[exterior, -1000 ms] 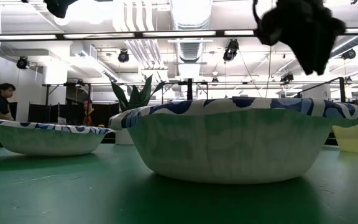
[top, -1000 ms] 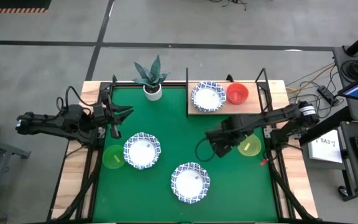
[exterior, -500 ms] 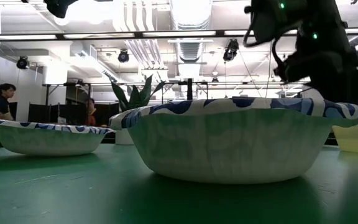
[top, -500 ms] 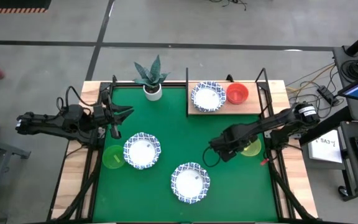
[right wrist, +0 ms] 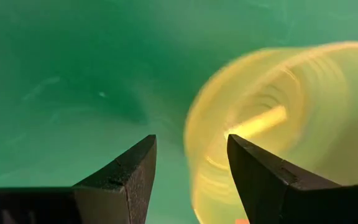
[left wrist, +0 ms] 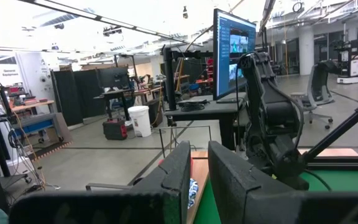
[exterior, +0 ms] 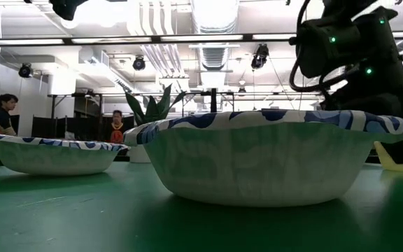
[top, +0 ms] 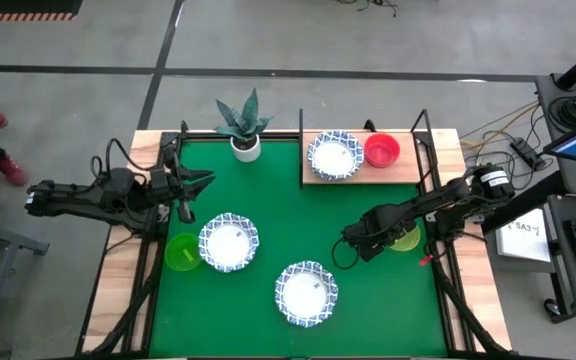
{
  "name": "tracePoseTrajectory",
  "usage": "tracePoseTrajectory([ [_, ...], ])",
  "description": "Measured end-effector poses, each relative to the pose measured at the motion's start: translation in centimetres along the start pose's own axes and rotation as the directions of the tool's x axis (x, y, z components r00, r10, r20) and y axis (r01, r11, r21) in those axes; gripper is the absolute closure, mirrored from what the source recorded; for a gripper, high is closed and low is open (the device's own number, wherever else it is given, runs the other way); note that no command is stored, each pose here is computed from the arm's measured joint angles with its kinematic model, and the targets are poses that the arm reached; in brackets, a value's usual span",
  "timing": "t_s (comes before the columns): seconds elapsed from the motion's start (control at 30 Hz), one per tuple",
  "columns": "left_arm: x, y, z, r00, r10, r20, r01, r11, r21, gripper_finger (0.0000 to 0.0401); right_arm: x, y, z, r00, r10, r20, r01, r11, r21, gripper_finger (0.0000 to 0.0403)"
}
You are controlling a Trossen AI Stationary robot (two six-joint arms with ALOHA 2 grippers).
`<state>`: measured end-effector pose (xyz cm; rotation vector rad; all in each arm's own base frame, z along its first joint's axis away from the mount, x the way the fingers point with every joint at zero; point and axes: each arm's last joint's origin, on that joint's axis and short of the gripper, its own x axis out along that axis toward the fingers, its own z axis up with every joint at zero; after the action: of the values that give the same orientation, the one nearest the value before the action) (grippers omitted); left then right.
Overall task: Place and stack bowls onto a shelf
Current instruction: Stack the yellow bowl on top of the orange bowl on the shelf
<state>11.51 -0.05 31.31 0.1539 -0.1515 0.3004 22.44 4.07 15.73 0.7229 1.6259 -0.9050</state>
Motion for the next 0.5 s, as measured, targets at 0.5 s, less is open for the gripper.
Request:
tracePoseTrajectory([
  [0.5,0.02,-0.01,-0.01,1.0,0.0,-0.001,0.0,1.0,0.0,0.0362,1.2,0.14,0.26,0.998,0.054,0.035,-0.054,0.999,0.004,0.0242],
])
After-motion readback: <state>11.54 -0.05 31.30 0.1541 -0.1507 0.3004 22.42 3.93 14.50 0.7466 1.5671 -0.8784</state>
